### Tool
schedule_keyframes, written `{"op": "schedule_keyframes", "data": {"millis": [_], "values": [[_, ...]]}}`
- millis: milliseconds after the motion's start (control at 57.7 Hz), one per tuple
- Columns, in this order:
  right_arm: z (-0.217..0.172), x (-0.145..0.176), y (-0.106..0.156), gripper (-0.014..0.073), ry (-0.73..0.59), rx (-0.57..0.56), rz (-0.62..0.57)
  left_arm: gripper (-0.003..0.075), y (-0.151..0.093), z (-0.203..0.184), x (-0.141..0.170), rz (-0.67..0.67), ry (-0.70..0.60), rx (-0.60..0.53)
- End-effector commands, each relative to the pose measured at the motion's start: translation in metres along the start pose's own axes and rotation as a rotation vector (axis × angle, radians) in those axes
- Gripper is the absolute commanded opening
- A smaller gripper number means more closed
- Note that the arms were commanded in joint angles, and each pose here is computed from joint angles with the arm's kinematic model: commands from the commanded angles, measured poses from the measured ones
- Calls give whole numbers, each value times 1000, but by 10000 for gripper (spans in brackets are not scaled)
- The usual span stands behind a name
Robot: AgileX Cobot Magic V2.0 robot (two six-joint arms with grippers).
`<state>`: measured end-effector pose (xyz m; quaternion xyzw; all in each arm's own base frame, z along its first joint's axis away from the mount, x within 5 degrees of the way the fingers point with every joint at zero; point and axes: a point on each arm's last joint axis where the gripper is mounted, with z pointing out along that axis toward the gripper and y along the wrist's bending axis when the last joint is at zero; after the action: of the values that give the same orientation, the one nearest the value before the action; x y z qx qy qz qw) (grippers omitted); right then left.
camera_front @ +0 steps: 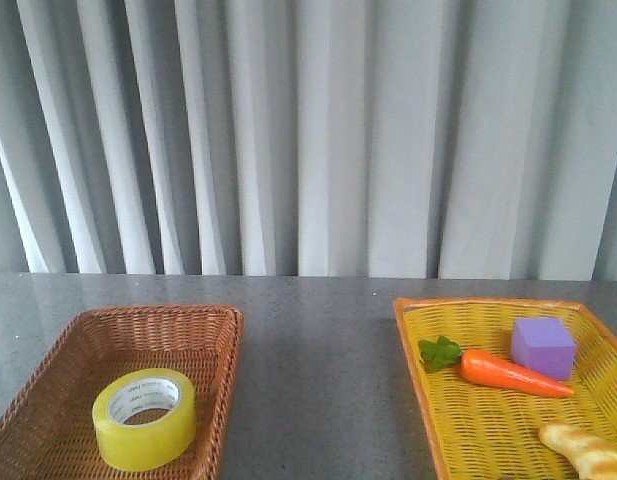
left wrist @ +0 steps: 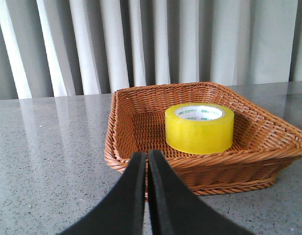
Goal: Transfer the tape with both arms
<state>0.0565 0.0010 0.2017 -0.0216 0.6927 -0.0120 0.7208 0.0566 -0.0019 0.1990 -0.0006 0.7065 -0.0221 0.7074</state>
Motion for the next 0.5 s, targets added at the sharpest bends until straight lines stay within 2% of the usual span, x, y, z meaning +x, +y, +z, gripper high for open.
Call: {"op": "schedule_keyframes", "data": {"millis": [0,485], "values": [[-1,-4,-1,-4,-65,16,-8,-6,0,-2,-10,-15,-96,5],[-1,-5,-1,-4,-67,11,-21,-6,0,-2,-10,-15,-96,5]]}}
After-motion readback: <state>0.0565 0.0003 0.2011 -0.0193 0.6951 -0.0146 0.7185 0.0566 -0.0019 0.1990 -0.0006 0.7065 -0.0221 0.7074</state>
